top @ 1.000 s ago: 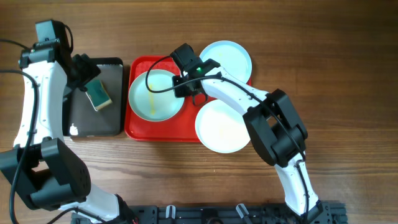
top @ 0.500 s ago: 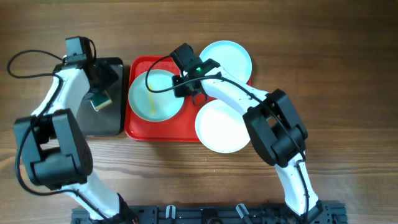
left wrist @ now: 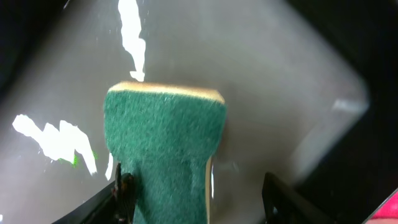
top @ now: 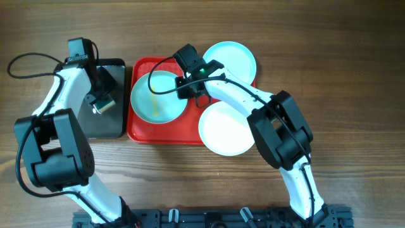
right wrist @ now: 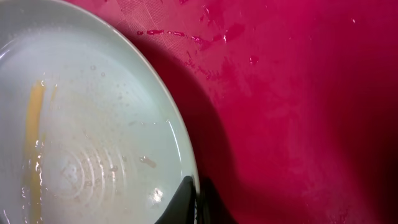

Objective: Clean dirty plates on tray and stack at the side
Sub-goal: 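Grasp the green sponge with the left gripper and lift it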

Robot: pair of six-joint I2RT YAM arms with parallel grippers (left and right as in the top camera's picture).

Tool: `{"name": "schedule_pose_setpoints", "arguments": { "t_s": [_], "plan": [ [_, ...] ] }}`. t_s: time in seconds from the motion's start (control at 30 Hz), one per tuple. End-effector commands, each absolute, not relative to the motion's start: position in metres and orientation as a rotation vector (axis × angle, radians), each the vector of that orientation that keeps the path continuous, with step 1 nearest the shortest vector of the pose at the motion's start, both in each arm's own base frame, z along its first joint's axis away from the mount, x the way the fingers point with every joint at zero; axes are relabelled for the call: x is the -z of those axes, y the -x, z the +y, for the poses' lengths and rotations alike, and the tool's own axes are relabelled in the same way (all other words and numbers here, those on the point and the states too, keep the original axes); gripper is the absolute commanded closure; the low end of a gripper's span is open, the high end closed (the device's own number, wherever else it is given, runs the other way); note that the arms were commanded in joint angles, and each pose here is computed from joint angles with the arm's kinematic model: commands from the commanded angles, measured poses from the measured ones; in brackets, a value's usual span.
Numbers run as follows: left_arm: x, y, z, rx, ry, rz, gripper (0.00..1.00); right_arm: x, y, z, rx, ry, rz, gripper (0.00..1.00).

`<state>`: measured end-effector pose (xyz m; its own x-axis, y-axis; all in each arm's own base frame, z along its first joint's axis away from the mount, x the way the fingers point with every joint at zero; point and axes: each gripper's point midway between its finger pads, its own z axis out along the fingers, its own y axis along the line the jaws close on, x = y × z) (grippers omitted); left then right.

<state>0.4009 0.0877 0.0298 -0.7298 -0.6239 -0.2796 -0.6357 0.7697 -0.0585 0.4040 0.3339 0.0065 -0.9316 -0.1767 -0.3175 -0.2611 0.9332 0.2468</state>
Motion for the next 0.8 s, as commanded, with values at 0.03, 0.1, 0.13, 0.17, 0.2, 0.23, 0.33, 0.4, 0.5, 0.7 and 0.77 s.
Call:
{"name": "schedule_pose_setpoints", "arguments": {
  "t_s": [0.03,0.1,0.13,0.17,0.2,0.23,0.33,0.4,0.5,0.7,0.77],
  "plan": [
    [-0.037,-0.400,0.090,-0.077,0.989,2.664,0.39,0.014,-0.405,0.327,-0.330,0.319,2.818,0.96],
    [-0.034,-0.398,0.094,-0.109,0.997,2.655,0.43,0.014,-0.405,0.327,-0.331,0.319,2.817,0.96],
    [-0.034,-0.399,0.095,-0.115,0.998,2.651,0.43,0.014,-0.405,0.327,-0.331,0.319,2.817,0.96],
    [-0.035,-0.400,0.095,-0.113,0.999,2.646,0.44,0.014,-0.405,0.327,-0.331,0.319,2.817,0.96],
    [-0.035,-0.401,0.095,-0.113,1.000,2.641,0.44,0.014,-0.405,0.327,-0.331,0.319,2.817,0.96],
    [-0.035,-0.402,0.096,-0.114,0.999,2.638,0.44,0.014,-0.405,0.327,-0.330,0.318,2.818,0.96],
    [-0.029,-0.399,0.099,-0.149,1.007,2.650,0.44,0.014,-0.405,0.327,-0.330,0.319,2.818,0.96],
    [-0.022,-0.394,0.102,-0.184,1.051,2.654,0.46,0.014,-0.405,0.327,-0.331,0.319,2.818,0.96],
    [-0.015,-0.391,0.104,-0.205,1.091,2.657,0.50,0.014,-0.405,0.327,-0.331,0.319,2.817,0.96],
    [-0.006,-0.389,0.103,-0.212,1.094,2.675,0.59,0.013,-0.406,0.328,-0.335,0.318,2.810,0.96],
    [-0.007,-0.391,0.104,-0.208,1.092,2.668,0.66,0.013,-0.406,0.328,-0.336,0.318,2.809,0.96]
  ]
}}
